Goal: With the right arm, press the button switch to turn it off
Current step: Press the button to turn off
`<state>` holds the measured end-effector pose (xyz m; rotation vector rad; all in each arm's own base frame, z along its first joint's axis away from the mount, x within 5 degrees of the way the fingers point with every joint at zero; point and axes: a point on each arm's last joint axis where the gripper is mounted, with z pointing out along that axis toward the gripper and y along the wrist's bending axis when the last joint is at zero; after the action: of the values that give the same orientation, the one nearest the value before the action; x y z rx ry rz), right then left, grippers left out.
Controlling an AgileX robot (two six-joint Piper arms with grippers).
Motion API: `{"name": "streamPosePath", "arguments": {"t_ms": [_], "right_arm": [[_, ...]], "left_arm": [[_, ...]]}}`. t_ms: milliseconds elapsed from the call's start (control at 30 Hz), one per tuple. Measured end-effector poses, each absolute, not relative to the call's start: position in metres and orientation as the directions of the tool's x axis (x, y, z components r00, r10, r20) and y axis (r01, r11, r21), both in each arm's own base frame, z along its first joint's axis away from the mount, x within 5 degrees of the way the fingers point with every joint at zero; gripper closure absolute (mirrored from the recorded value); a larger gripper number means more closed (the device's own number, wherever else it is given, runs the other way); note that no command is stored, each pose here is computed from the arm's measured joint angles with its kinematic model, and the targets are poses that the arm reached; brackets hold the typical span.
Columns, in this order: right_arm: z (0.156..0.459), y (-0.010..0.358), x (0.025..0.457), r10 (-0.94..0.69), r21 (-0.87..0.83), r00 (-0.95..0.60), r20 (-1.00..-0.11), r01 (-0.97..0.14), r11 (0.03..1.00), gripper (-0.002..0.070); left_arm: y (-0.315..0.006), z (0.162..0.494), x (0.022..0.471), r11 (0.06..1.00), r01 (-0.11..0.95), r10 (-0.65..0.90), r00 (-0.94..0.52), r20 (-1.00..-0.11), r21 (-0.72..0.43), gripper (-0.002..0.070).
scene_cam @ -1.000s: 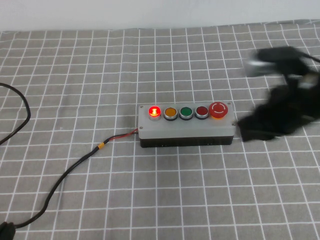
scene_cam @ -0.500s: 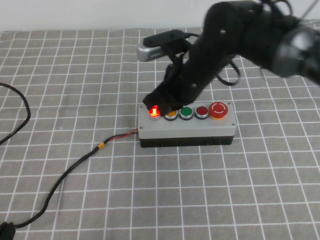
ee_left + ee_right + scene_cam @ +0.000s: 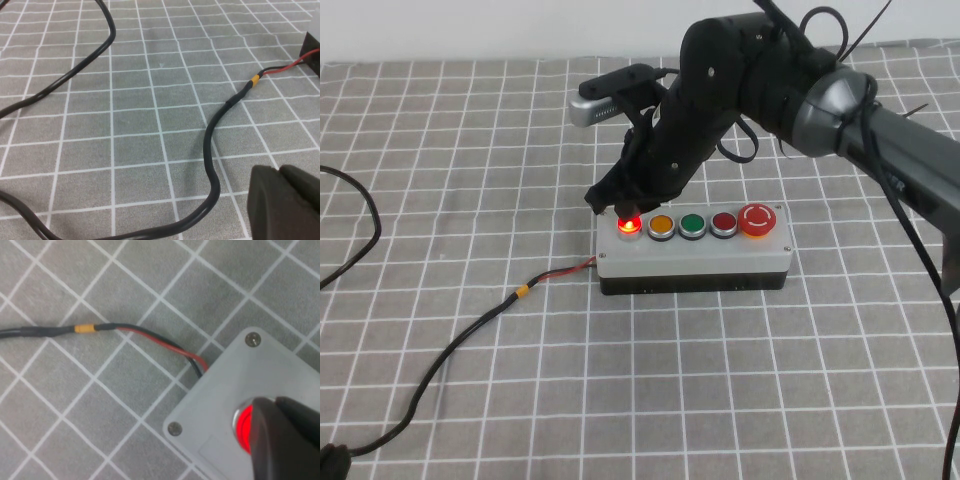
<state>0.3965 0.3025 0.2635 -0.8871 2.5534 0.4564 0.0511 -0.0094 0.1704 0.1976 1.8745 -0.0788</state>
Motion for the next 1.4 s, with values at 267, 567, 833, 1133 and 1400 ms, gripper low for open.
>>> {"name": "streamPosePath", "arguments": {"t_ms": [267,567,833,1133,1400], "right_arm": [[0.26,0.303,0.397,-0.52,0.171,-0.723,-0.455,-0.644,0.746,0.0693],[0.259,0.302,0.397,-0.529,0.165,-0.725,-0.441,-0.645,0.746,0.0693],[0.253,0.303,0.398,-0.538,0.169,-0.731,-0.419,-0.645,0.745,0.0693],[0.253,0.305,0.398,-0.533,0.182,-0.734,-0.422,-0.644,0.743,0.0693],[0.294,0.291,0.385,-0.542,0.123,-0.7,-0.465,-0.658,0.743,0.0693]], "left_arm": [[-0.009,0.17,0.051,0.983,0.176,0.097,-0.296,-0.95,0.045,0.0678],[-0.009,0.17,0.051,0.983,0.176,0.097,-0.296,-0.95,0.045,0.0678],[-0.009,0.17,0.051,0.983,0.176,0.097,-0.296,-0.95,0.045,0.0678],[-0.009,0.17,0.051,0.983,0.176,0.097,-0.296,-0.95,0.045,0.0678],[-0.009,0.17,0.051,0.983,0.176,0.097,-0.296,-0.95,0.045,0.0678]]}}
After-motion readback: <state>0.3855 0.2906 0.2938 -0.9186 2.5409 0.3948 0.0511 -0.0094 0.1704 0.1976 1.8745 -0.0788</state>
